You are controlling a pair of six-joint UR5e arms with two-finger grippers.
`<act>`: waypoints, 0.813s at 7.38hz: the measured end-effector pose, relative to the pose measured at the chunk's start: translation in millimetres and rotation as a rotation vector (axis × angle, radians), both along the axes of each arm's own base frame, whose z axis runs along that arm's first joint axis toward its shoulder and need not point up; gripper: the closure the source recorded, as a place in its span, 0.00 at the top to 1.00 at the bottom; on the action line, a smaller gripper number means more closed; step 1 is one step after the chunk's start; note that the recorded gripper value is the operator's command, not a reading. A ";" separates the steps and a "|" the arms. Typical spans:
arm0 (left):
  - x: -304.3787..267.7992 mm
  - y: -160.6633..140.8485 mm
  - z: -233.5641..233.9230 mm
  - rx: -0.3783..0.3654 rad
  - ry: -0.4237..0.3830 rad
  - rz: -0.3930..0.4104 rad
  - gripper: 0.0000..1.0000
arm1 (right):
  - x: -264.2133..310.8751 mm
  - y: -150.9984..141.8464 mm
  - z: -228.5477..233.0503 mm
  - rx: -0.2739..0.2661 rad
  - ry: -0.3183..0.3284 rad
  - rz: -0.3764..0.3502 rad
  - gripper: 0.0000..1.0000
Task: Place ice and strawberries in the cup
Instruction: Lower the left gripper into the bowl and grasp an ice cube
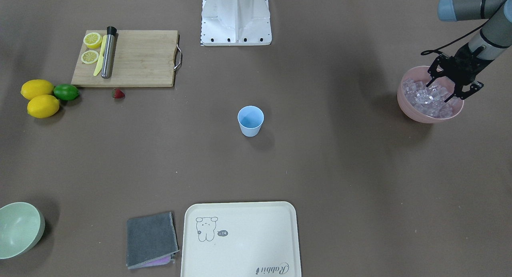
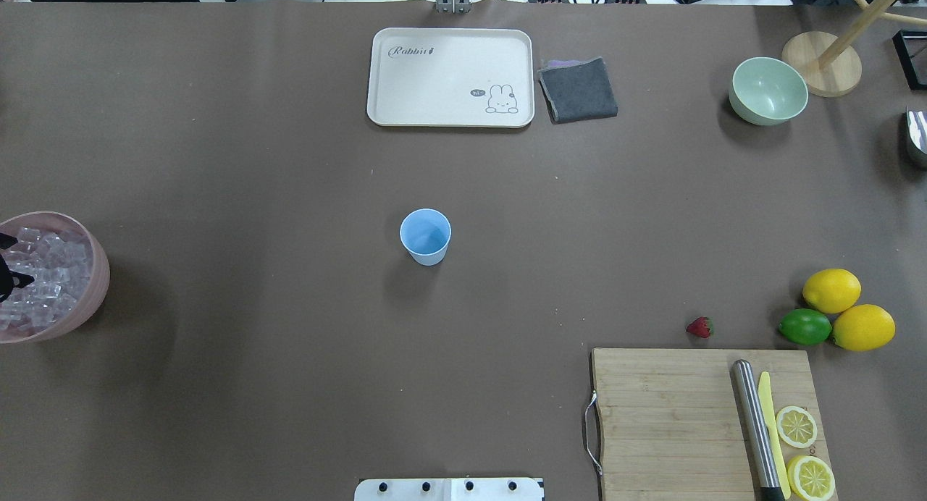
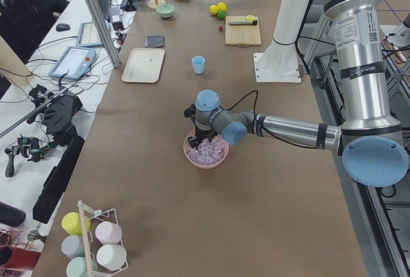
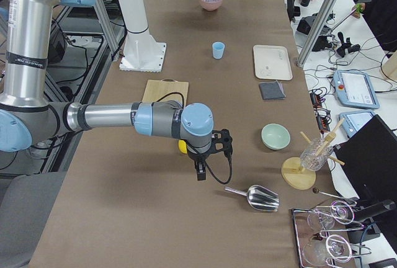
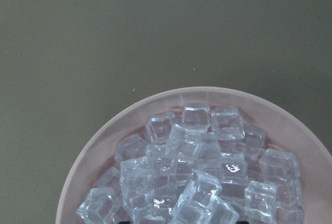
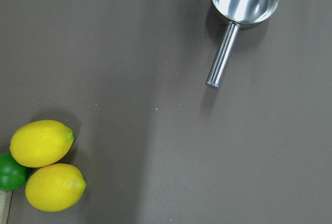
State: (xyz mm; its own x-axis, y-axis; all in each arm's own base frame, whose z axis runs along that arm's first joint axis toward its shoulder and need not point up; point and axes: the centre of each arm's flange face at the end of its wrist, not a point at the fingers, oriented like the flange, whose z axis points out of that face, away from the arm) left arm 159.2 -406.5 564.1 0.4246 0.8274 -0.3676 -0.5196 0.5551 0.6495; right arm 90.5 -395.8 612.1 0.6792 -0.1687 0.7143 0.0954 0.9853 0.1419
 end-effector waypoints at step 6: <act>2.7 -3.8 11.7 -0.002 -0.013 0.014 0.59 | -1.4 4.2 -1.8 0.001 -0.016 0.001 1.00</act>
State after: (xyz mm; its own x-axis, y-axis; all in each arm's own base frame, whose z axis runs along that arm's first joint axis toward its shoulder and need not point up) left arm 161.9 -410.4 575.7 0.4175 0.8326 -0.3639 -0.5357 0.5490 0.6416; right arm 89.1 -391.7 610.3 0.6676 -0.1687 0.7251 0.0924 0.9852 0.1442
